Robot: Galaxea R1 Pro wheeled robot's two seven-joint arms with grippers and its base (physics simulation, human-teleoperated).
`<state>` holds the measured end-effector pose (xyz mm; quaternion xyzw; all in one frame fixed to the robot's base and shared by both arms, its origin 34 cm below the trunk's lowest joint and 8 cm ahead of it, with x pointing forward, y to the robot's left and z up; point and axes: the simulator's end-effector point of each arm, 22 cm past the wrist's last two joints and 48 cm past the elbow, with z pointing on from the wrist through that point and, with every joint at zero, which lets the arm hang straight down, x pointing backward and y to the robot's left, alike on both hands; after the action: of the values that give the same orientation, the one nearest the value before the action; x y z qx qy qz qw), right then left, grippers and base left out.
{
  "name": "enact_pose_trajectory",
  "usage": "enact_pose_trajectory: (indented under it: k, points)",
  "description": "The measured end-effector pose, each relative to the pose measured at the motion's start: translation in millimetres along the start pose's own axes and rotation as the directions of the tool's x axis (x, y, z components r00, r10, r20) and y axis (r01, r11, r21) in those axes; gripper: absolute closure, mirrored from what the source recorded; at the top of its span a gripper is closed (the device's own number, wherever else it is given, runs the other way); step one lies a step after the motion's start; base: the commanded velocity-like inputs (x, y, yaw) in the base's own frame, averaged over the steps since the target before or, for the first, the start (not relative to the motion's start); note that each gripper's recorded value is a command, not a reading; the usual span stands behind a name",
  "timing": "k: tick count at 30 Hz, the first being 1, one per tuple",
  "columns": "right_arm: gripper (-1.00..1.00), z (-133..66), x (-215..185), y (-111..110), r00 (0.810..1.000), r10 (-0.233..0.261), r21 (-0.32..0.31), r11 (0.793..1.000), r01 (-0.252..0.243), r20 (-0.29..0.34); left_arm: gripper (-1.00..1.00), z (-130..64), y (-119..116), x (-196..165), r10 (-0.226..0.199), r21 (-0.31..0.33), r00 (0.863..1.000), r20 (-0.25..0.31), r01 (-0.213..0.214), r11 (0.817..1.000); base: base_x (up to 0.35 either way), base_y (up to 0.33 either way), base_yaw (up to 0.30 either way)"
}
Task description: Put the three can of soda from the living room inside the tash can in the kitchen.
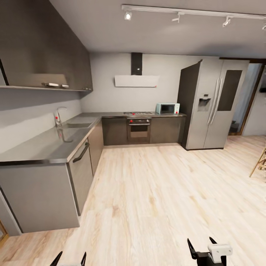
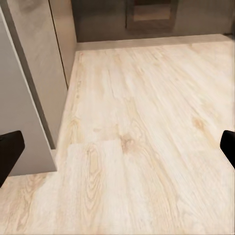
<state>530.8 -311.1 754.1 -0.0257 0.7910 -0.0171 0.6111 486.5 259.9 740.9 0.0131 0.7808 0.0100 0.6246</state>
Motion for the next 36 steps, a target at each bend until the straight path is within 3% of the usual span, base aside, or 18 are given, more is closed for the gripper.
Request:
enact_pose_trajectory:
  k: [7, 14, 20, 36]
  points:
    - [-1.00, 0.1, 1, -1, 1.000, 0.010, 0.002, 1.000, -0.010, -0.003, -1.00, -0.1, 0, 2, -0.001, 0.000, 1.000, -0.004, 0.001, 1.000, 0.000, -0.221, -0.137]
    - [-1.00, 0.2, 2, -4, 0.998, 0.056, 0.013, 0.998, -0.056, -0.003, -1.00, -0.3, 0, 4, -0.001, -0.001, 1.000, -0.011, 0.001, 1.000, 0.000, -0.050, -0.190]
    - [-1.00, 0.3, 4, -5, 0.998, 0.068, 0.015, 0.998, -0.067, -0.007, -1.00, -1.1, 0, 12, -0.001, 0.003, 1.000, -0.030, 0.001, 1.000, 0.024, -0.008, -0.197]
    - [-1.00, 0.5, 12, -5, 0.997, 0.072, 0.017, 0.997, -0.071, -0.025, -1.00, -1.7, -2, 22, 0.006, 0.013, 0.998, -0.055, -0.005, 1.000, 0.274, -0.001, -0.208]
